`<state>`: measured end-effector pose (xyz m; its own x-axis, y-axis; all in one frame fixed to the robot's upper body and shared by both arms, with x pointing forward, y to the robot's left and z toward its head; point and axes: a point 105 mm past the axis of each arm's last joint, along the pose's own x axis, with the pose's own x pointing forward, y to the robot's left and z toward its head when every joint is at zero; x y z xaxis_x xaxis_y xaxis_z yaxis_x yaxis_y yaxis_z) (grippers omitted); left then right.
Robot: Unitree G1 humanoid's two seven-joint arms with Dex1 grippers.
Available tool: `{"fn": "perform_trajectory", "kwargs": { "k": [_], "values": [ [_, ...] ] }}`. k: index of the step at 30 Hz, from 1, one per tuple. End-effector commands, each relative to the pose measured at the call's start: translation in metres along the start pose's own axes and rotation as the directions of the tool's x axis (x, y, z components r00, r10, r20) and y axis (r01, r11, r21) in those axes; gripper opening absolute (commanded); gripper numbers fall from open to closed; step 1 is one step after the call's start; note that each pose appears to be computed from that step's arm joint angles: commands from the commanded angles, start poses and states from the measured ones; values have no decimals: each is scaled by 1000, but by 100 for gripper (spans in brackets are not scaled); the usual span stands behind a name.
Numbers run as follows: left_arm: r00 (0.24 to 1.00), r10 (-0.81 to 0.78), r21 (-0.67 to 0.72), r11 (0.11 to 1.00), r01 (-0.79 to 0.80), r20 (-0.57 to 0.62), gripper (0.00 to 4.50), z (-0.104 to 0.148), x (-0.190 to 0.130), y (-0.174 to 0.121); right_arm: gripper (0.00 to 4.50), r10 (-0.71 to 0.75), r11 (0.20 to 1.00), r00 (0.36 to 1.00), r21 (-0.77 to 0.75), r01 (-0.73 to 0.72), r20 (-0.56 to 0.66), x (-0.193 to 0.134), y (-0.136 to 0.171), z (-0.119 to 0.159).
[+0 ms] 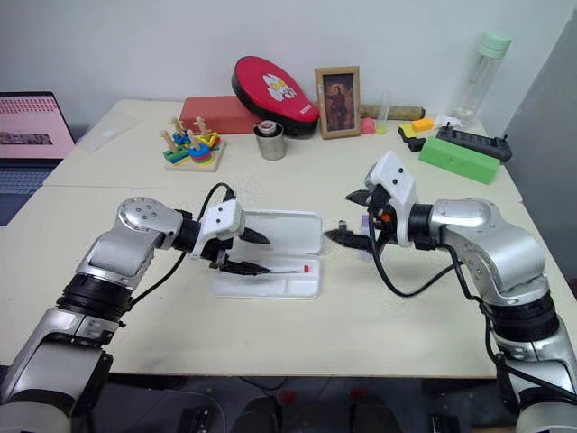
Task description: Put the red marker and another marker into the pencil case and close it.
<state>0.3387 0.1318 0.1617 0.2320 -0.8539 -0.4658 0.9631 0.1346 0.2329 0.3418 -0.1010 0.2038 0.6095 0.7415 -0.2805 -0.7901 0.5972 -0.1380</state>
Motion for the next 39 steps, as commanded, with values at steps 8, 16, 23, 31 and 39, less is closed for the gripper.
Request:
{"fn": "perform_trajectory", "kwargs": {
  "k": [8, 16, 23, 31, 39],
  "values": [
    [908, 186, -143, 980, -141, 375, 446, 57, -18, -24, 450, -515, 789, 840, 289, 542, -170, 11, -25, -49],
    [893, 202, -177, 974, -141, 403, 446, 60, -21, -31, 450, -570, 727, 775, 271, 630, -273, 26, -16, -81],
    [888, 210, -172, 973, -151, 410, 446, 62, -21, -32, 450, -555, 717, 770, 290, 634, -314, 42, -9, -97],
    [882, 220, -173, 972, -160, 417, 450, 64, -22, -32, 394, -568, 702, 747, 270, 659, -345, 44, -13, -114],
    [877, 226, -170, 971, -168, 424, 450, 66, -21, -30, 201, -566, 703, 749, 273, 657, -344, 43, -12, -115]
  ]
}}
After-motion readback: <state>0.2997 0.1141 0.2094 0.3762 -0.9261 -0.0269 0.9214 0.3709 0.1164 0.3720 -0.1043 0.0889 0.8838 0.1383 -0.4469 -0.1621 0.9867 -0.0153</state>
